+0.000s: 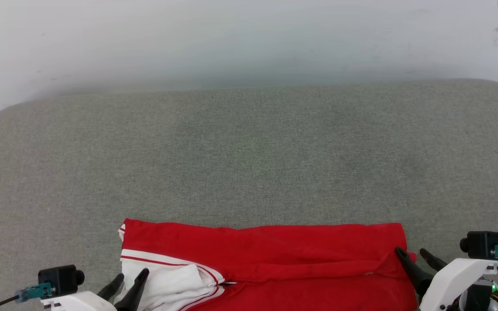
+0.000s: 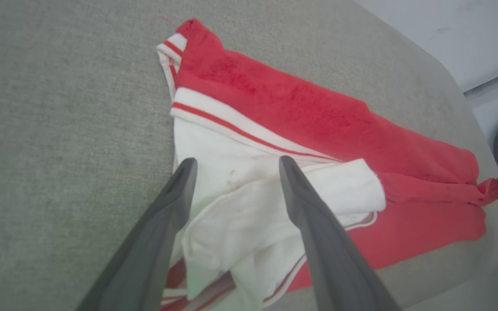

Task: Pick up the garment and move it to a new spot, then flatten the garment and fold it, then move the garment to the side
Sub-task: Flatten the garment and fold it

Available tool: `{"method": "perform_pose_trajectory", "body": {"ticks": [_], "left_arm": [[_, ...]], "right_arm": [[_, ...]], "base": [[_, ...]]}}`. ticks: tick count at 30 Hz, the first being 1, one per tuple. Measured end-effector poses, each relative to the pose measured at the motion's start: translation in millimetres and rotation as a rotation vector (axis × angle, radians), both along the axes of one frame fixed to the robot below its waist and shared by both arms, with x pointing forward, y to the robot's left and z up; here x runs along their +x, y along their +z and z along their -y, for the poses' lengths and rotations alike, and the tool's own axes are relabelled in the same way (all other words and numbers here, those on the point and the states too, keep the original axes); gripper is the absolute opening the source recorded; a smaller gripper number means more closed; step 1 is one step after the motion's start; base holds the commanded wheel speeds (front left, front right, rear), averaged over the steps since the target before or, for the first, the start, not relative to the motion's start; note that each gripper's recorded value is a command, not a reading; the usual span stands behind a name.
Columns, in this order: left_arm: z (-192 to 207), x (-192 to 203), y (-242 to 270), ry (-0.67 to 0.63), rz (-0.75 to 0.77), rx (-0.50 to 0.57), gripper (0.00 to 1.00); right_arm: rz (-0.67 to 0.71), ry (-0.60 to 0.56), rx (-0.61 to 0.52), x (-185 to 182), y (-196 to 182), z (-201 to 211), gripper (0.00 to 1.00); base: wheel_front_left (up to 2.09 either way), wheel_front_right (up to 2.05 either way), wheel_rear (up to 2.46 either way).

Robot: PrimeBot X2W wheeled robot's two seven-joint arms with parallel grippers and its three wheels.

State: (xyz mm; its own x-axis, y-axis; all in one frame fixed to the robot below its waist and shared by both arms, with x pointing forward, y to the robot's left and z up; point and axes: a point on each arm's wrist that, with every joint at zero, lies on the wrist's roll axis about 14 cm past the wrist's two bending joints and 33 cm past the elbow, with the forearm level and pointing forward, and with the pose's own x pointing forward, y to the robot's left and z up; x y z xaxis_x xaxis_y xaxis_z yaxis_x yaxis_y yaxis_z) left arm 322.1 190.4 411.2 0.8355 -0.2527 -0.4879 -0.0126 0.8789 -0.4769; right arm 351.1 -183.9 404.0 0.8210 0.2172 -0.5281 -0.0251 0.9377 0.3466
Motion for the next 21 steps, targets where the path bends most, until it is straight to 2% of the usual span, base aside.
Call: {"method": "perform_pose_trajectory", "body": {"ticks": [5, 12, 17, 21], "left_arm": [[-2, 26, 48, 0.021, 0.245, 0.075, 1.00], [1, 44, 120, 0.093, 0.584, 0.145, 1.00], [-6, 43, 145, 0.135, 0.696, 0.252, 1.00], [-15, 37, 151, 0.177, 0.726, 0.334, 1.00]], "right_arm": [[0.042, -0.023, -0.017, 3, 21, 15, 1.00], [-0.077, -0.019, -0.066, -3, 25, 39, 1.00], [-0.149, 0.025, -0.095, -2, 25, 34, 1.00], [-0.209, 0.069, -0.089, -1, 17, 19, 1.00]], "base": [[0.00, 0.00, 0.00], [0.00, 0.00, 0.00], [0.00, 0.00, 0.00], [0.00, 0.00, 0.00]]}}
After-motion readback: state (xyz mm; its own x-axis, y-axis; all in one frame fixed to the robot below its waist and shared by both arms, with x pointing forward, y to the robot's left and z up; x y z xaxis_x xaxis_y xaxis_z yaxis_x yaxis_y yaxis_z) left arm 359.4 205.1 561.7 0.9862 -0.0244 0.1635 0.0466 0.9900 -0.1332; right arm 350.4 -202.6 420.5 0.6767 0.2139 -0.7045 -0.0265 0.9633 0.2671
